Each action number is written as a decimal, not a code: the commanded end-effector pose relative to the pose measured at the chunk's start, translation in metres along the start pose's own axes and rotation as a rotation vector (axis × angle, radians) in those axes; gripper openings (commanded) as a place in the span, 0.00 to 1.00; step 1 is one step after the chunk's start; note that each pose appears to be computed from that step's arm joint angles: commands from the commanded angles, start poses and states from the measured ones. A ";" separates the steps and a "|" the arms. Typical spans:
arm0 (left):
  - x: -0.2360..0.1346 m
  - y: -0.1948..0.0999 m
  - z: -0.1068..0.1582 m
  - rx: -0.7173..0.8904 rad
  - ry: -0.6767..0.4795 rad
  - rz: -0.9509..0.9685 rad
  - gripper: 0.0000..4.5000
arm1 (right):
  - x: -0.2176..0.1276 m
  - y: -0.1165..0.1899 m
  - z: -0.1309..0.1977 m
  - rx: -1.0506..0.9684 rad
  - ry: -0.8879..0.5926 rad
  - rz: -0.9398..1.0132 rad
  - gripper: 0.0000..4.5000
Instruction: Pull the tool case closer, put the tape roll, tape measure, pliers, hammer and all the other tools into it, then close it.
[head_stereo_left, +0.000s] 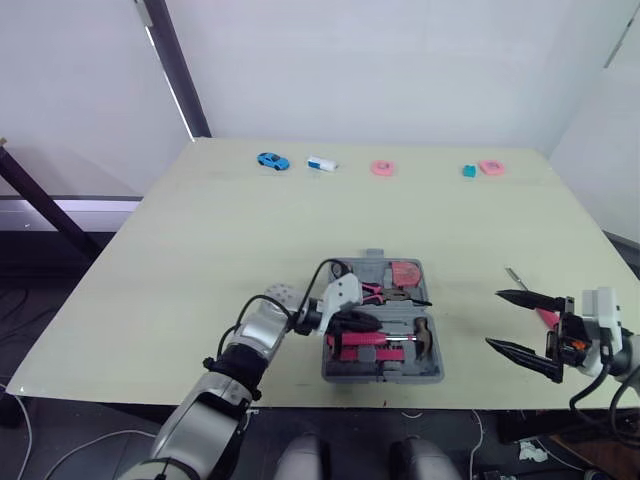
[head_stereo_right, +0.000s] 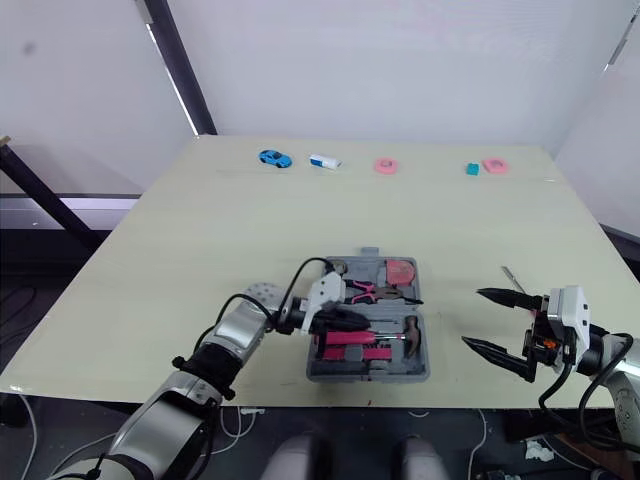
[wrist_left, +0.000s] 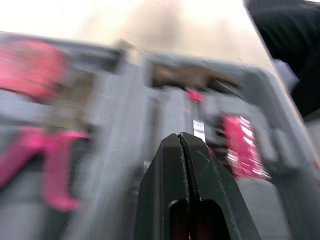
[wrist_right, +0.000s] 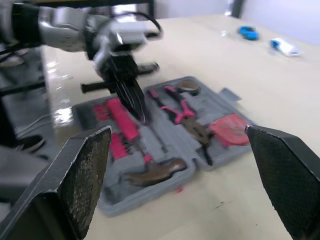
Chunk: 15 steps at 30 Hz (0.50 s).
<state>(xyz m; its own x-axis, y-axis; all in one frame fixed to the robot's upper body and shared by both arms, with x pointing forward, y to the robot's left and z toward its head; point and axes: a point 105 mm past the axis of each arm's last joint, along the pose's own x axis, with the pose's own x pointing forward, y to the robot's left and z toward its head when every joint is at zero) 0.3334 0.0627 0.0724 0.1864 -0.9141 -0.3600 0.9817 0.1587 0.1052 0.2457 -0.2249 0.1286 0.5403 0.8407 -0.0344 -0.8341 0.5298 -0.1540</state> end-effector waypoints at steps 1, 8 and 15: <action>-0.038 0.024 0.038 0.010 -0.170 0.194 0.01 | -0.015 -0.014 0.001 -0.002 -0.026 -0.136 1.00; -0.111 0.028 0.027 -0.132 -0.251 0.452 0.01 | -0.044 -0.028 -0.022 0.060 -0.009 -0.325 1.00; -0.169 -0.001 -0.009 -0.185 -0.170 0.609 0.38 | -0.076 -0.033 -0.043 0.072 0.050 -0.459 1.00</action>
<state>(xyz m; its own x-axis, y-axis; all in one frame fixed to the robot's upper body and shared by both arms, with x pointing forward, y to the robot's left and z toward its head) 0.3059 0.2152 0.1040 0.7014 -0.6876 -0.1878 0.7024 0.7116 0.0183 0.2382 -0.3005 0.0851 0.8355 0.5471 -0.0502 -0.5492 0.8344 -0.0464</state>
